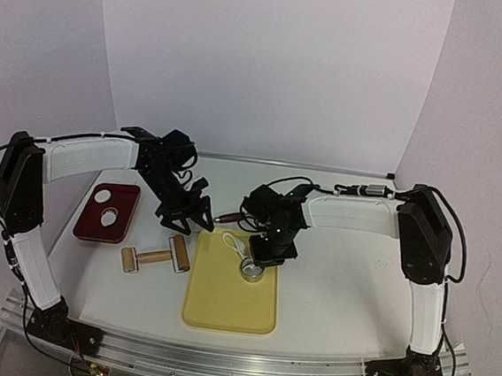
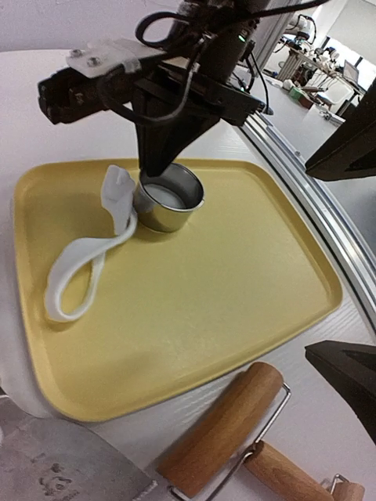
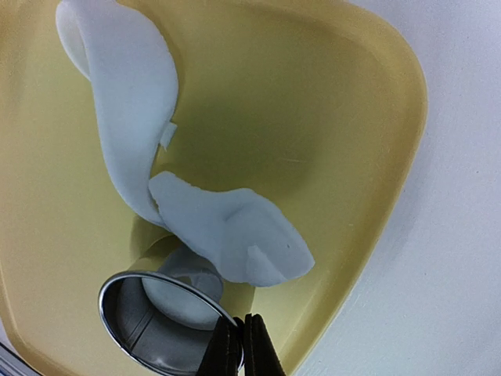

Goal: Roll out the dumpling wrappers from the dough

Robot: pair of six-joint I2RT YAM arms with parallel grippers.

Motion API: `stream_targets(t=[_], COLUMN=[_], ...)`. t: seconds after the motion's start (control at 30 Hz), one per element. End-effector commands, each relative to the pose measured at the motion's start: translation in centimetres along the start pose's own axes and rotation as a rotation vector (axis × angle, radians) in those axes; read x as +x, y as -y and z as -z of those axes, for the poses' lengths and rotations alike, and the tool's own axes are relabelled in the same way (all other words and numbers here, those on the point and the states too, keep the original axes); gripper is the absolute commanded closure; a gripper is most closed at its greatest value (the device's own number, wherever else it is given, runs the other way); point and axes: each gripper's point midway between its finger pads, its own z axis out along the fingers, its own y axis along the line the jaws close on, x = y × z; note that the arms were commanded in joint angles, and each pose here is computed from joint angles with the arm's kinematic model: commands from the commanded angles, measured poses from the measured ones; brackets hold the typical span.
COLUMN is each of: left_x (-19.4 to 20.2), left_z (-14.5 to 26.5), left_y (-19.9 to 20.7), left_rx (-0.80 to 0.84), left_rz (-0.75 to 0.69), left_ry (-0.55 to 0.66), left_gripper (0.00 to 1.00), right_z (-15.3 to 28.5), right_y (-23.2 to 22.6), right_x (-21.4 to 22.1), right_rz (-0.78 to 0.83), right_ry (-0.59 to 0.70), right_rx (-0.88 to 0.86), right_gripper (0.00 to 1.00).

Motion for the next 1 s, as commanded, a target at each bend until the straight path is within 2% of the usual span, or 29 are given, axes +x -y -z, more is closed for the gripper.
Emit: stream_targets(t=[0.0, 0.1, 0.27, 0.37, 0.53, 0.7, 0.97], left_x=[-0.1, -0.9, -0.8, -0.6, 1.2, 3.9, 4.9], left_z=[2.9, 3.0, 1.8, 1.8, 0.1, -3.4, -6.2], left_y=[2.0, 3.3, 3.4, 3.9, 3.9, 2.7, 2.1], left_rx=[0.078, 0.191, 0.270, 0.297, 0.300, 0.264, 0.266], left_rz=[-0.032, -0.011, 0.045, 0.024, -0.026, 0.015, 0.058], left_ry=[0.123, 0.206, 0.228, 0.240, 0.171, 0.071, 0.025], left_gripper=[0.28, 0.28, 0.27, 0.28, 0.27, 0.26, 0.24], right_z=[2.6, 3.5, 4.0, 4.3, 4.8, 4.5, 3.7], right_y=[0.1, -0.7, -2.7, -4.4, -5.7, -6.2, -7.6], right_x=[-1.0, -1.2, -0.7, -0.1, 0.3, 0.4, 0.9], right_rz=[-0.013, 0.009, 0.087, 0.139, 0.159, 0.133, 0.104], right_ry=[0.050, 0.059, 0.032, 0.013, 0.012, 0.011, 0.004], right_rx=[-0.015, -0.056, -0.161, -0.229, -0.258, -0.248, -0.231], right_gripper=[1.00, 1.00, 1.00, 1.00, 1.00, 1.00, 1.00])
